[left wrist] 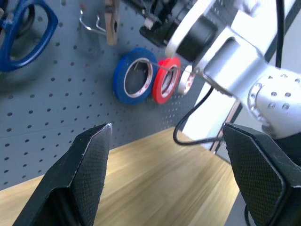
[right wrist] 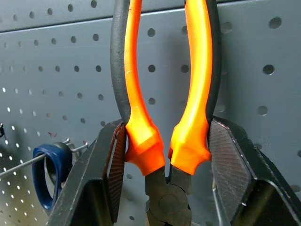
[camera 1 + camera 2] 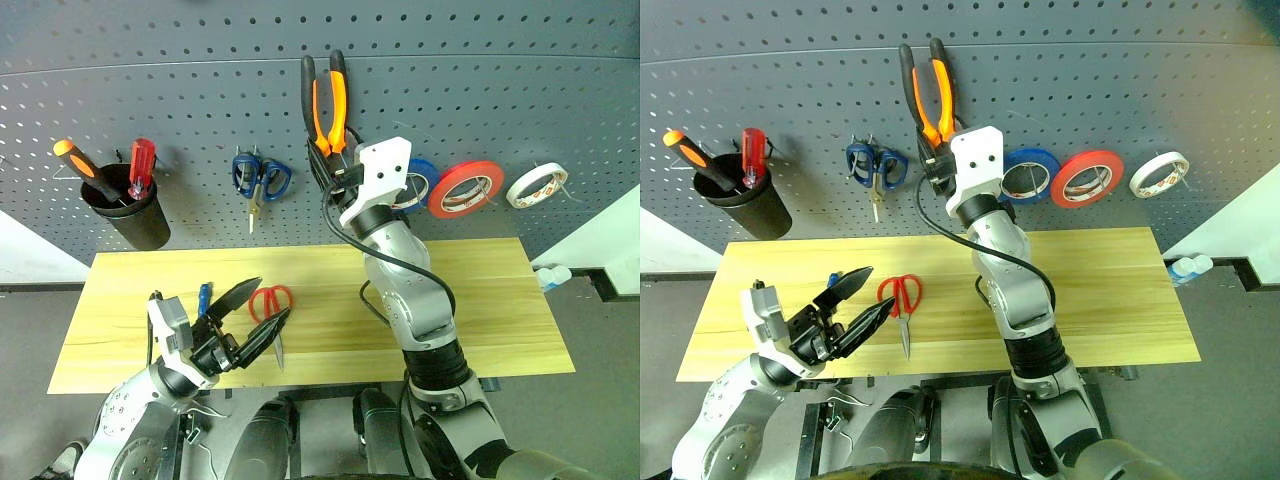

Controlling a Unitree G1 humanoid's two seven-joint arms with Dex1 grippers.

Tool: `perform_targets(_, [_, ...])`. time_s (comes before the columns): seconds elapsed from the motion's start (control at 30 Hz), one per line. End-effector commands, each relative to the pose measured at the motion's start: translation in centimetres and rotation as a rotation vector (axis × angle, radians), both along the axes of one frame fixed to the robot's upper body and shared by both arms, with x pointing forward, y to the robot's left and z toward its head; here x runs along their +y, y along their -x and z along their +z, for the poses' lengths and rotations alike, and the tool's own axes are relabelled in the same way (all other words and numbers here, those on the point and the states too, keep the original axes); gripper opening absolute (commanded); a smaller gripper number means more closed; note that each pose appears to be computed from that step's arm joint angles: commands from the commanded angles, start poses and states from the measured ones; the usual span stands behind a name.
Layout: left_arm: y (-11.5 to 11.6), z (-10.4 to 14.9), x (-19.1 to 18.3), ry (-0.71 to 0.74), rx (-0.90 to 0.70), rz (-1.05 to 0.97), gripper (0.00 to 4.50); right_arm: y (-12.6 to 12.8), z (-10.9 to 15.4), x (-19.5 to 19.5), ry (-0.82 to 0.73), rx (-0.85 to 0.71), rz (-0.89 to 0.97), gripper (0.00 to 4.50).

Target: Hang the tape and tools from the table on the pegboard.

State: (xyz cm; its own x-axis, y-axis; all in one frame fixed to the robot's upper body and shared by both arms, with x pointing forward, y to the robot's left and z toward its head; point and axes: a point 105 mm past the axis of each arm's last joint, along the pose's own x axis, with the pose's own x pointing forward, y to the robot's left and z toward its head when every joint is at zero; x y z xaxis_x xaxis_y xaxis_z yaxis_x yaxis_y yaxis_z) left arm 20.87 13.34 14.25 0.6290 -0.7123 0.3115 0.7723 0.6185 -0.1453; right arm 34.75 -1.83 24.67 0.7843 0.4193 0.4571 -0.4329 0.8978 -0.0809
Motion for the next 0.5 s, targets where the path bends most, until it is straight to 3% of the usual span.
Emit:
perform_targets(0.03, [0.5, 2.0, -0.4, 0.022, -0.067, 0.000, 3.92, 0.9, 2.6, 0.4, -0.038, -0.097, 0.026, 2.23])
perform_targets(0.5, [2.4, 3.1, 2.5, -0.063, -0.132, 0.217, 3.92, 1.2, 3.9, -0.2, -0.051, -0.142, 0.008, 2.23])
